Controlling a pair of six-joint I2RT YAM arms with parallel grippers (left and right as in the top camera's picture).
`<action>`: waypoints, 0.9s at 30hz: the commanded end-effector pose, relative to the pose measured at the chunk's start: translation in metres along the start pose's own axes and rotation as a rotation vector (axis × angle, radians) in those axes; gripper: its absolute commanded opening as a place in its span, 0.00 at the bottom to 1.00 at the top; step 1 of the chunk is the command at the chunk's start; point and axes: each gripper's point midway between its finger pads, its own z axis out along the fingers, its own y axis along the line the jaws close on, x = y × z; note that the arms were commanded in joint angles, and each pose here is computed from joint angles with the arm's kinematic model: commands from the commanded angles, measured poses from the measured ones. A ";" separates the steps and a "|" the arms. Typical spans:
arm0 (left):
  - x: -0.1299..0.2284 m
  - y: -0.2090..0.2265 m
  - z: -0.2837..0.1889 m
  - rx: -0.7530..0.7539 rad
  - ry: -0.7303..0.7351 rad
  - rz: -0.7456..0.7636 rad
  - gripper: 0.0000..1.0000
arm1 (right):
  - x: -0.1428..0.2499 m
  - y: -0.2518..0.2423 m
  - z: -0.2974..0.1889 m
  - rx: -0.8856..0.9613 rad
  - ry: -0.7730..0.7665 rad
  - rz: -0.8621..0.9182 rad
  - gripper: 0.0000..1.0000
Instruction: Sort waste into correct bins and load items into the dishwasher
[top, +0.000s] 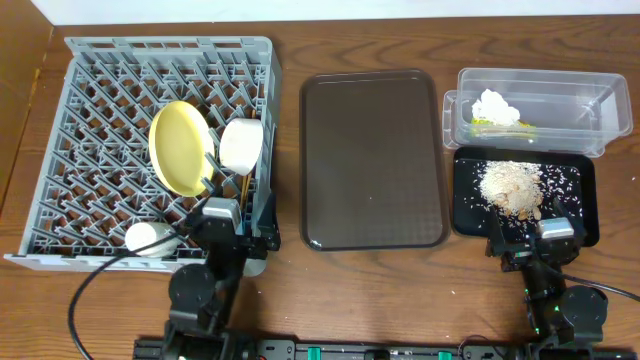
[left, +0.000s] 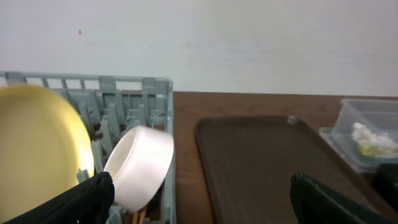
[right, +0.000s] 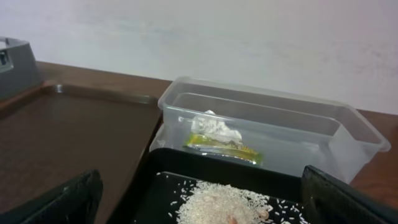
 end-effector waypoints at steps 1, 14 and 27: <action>0.016 0.007 -0.001 -0.025 -0.039 0.016 0.91 | 0.001 0.000 0.000 -0.001 -0.001 -0.010 0.99; 0.066 0.013 0.003 -0.027 -0.012 0.016 0.91 | 0.001 0.000 0.000 -0.001 -0.001 -0.010 0.99; 0.076 0.014 0.004 -0.032 0.029 0.017 0.91 | 0.001 0.000 0.000 -0.001 -0.001 -0.010 0.99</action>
